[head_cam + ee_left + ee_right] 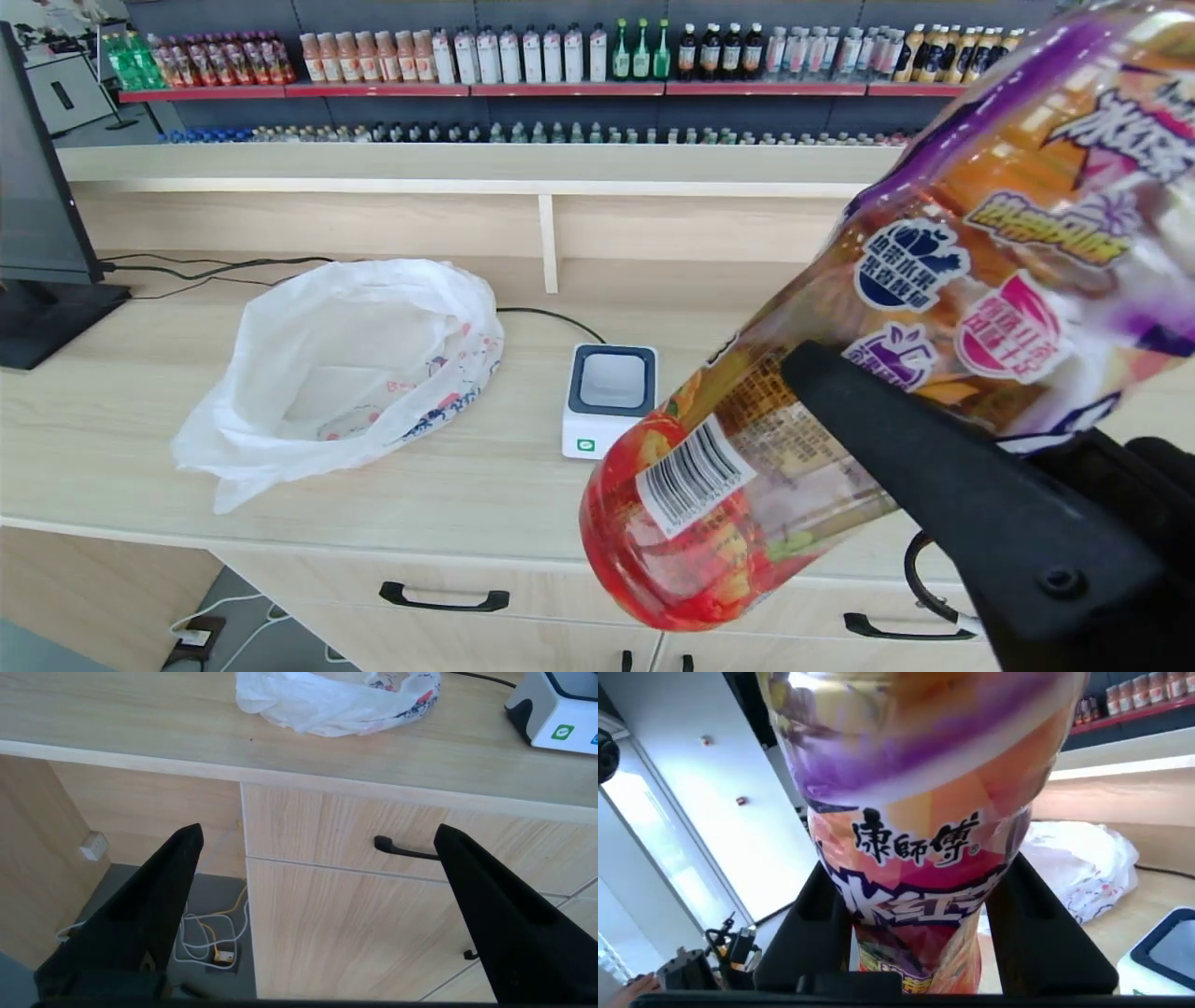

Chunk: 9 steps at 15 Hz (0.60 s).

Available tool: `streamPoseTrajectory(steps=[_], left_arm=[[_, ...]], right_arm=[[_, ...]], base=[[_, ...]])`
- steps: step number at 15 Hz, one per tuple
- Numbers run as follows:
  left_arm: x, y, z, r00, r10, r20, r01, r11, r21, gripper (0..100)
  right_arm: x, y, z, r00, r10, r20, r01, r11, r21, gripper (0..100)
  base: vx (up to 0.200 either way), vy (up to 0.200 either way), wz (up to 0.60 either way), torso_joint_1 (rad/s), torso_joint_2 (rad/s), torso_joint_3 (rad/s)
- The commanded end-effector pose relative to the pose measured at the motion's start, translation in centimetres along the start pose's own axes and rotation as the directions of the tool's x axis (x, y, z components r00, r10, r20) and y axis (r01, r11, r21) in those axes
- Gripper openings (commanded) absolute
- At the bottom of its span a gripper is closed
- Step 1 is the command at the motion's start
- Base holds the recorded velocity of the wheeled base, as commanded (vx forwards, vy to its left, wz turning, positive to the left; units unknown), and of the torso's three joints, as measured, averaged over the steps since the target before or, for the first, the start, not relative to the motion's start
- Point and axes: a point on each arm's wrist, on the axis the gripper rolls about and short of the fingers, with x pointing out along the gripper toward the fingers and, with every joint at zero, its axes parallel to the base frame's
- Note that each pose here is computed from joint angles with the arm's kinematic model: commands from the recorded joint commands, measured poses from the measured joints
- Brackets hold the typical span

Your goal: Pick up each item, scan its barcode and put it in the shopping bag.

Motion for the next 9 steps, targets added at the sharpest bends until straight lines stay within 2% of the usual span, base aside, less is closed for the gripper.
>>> streamPoseTrajectory(steps=[1, 4, 9], left_arm=[[0.0, 0.0, 0.0, 1.0, 0.002, 0.001, -0.002, 1.0, -0.001, 100], [0.0, 0.0, 0.0, 1.0, 0.002, 0.001, -0.002, 1.0, -0.001, 100], [0.0, 0.0, 0.0, 1.0, 0.002, 0.001, -0.002, 1.0, -0.001, 100]], right_arm=[[0.3, 0.7, -0.3, 1.0, 0.029, -0.006, -0.028, 0.998, 0.059, 0], [0.5, 2.0, -0.2, 0.997, 0.08, 0.001, -0.08, 0.99, 0.117, 0], [0.9, 2.3, -0.3, 0.996, 0.088, 0.006, -0.087, 0.984, 0.154, 0]], base=[[0.0, 0.0, 0.0, 0.0, 0.0, 0.0], [0.0, 0.0, 0.0, 0.0, 0.0, 0.0], [0.0, 0.0, 0.0, 0.0, 0.0, 0.0]])
